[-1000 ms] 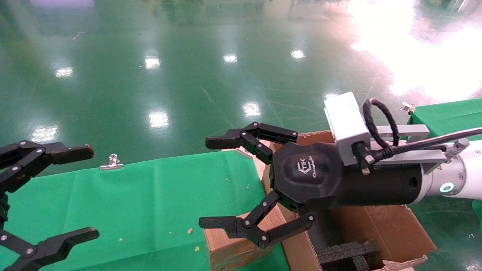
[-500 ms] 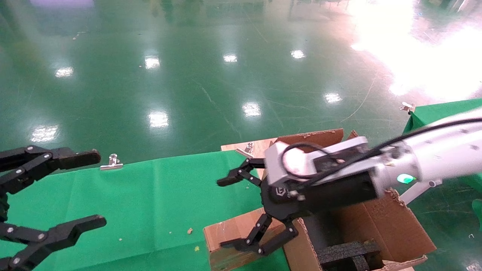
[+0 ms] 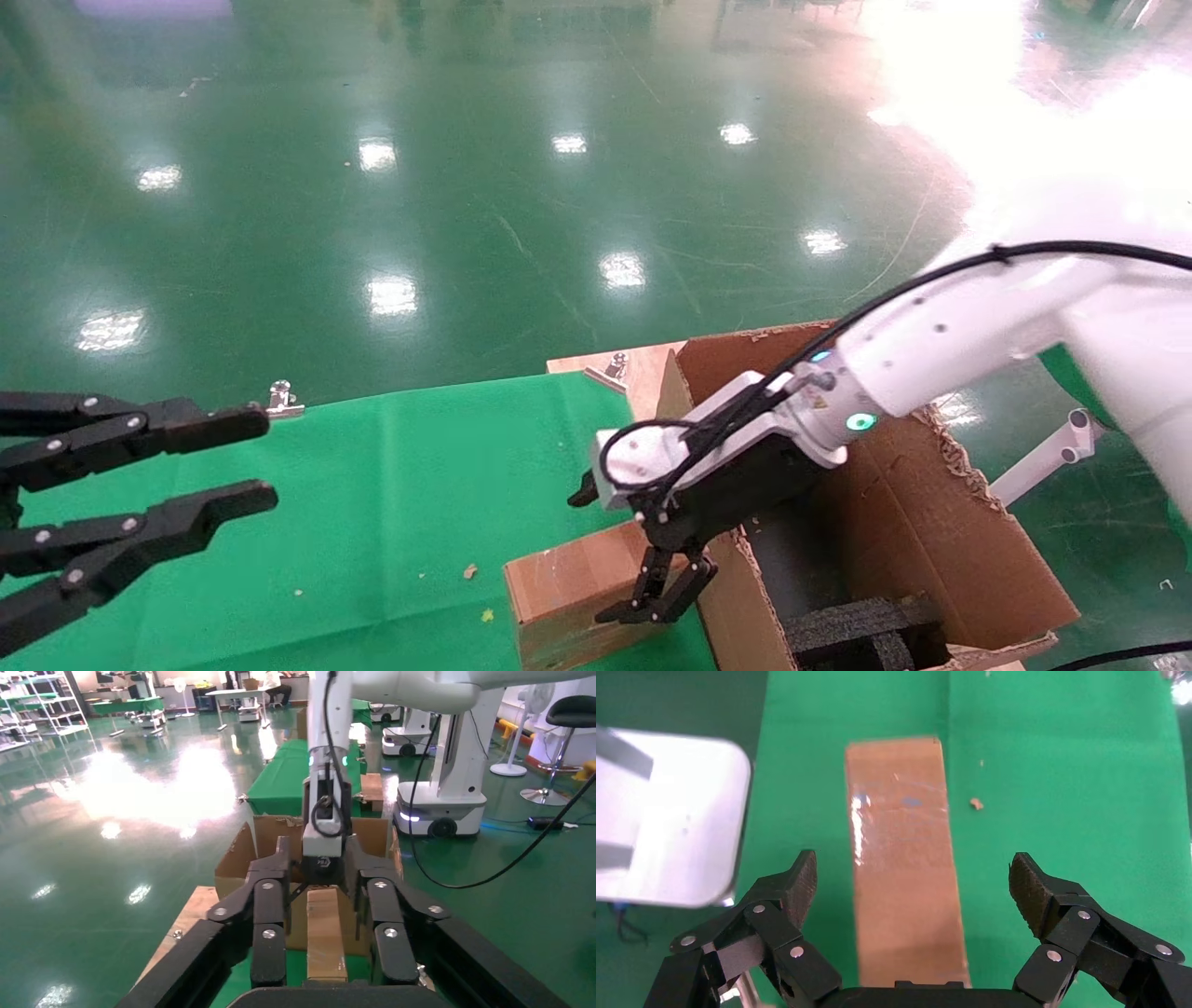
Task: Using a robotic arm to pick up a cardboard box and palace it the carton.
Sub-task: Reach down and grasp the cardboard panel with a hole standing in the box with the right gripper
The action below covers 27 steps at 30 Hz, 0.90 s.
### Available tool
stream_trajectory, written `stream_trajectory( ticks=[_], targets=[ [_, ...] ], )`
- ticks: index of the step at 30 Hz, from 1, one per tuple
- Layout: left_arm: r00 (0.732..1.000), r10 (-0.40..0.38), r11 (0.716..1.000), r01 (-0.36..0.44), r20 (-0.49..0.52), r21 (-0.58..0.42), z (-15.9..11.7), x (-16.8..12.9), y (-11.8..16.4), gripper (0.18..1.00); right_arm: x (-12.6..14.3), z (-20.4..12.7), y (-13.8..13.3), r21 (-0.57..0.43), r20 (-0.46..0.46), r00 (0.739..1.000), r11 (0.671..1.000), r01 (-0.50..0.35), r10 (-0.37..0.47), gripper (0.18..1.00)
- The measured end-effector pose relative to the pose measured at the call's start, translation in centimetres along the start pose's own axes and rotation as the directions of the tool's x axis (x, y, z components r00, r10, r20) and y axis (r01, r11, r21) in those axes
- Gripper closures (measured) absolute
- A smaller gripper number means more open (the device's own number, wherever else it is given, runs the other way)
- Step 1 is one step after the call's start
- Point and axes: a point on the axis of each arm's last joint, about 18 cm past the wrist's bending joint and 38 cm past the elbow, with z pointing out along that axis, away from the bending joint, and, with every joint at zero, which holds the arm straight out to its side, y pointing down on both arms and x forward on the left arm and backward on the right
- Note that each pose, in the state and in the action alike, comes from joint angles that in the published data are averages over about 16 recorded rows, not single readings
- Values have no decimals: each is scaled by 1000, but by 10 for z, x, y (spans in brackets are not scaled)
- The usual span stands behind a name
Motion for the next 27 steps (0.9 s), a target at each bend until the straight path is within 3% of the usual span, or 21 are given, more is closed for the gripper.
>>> stream_trajectory(
  ticks=[9, 15, 22, 27],
  targets=[
    [1000, 0, 1000, 0, 0, 0, 0, 0, 0, 871, 15, 16, -2, -121, 76, 993, 987, 102, -94, 178],
    [1000, 0, 1000, 0, 0, 0, 0, 0, 0, 930, 21, 20, -3, -176, 112, 985, 973, 149, -131, 178],
    [1000, 0, 1000, 0, 1, 0, 0, 0, 0, 936, 23, 20, -3, -199, 124, 982, 966, 165, -142, 184],
    [1000, 0, 1000, 0, 1, 0, 0, 0, 0, 896, 22, 20, -3, -195, 123, 982, 967, 165, -142, 202]
  ],
)
